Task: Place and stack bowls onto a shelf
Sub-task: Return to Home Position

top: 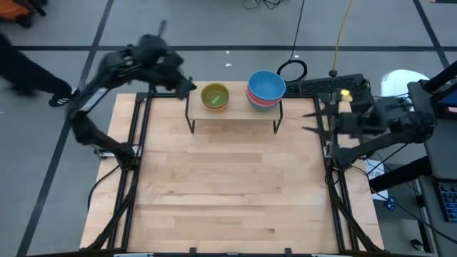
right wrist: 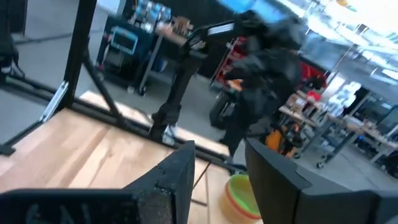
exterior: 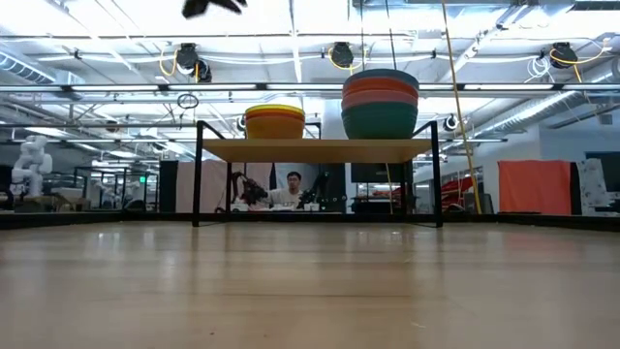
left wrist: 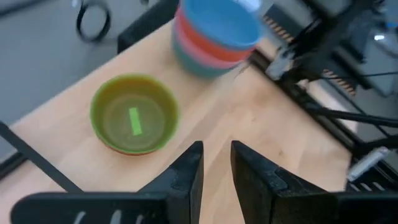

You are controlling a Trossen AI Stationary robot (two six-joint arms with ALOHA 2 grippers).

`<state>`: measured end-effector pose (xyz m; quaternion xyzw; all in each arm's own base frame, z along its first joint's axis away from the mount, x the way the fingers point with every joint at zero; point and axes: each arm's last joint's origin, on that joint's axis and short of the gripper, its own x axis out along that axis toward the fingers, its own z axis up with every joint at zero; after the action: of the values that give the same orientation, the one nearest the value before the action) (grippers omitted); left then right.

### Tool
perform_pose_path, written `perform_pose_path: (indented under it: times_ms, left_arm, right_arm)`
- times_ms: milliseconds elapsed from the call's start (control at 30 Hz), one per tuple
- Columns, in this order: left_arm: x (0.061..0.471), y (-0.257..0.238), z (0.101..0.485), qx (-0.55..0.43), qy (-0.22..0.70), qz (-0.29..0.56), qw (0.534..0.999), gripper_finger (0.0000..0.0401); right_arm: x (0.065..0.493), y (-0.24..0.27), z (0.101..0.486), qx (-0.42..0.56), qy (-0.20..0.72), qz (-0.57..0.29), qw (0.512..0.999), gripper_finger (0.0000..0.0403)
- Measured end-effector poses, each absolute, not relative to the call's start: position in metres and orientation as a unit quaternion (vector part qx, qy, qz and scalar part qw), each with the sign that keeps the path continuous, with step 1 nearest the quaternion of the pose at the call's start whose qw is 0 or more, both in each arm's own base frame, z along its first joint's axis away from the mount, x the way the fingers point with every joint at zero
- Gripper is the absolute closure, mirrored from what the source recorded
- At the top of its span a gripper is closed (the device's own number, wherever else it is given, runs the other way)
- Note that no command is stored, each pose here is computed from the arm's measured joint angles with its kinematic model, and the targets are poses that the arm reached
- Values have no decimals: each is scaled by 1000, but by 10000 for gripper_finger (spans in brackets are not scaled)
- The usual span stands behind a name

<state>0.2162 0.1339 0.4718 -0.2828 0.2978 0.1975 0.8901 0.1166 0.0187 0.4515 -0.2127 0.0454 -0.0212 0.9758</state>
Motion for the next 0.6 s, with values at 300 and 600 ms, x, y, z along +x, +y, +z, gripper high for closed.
perform_pose_path:
  times_ms: [300, 600]
  left_arm:
    - [123, 67, 523, -190, 179, 203, 944, 316]
    - [35, 15, 539, -134, 79, 190, 969, 316]
  right_arm:
    - [70, 8, 459, -200, -5, -31, 979, 268]
    - [27, -2, 459, -128, -48, -39, 990, 268]
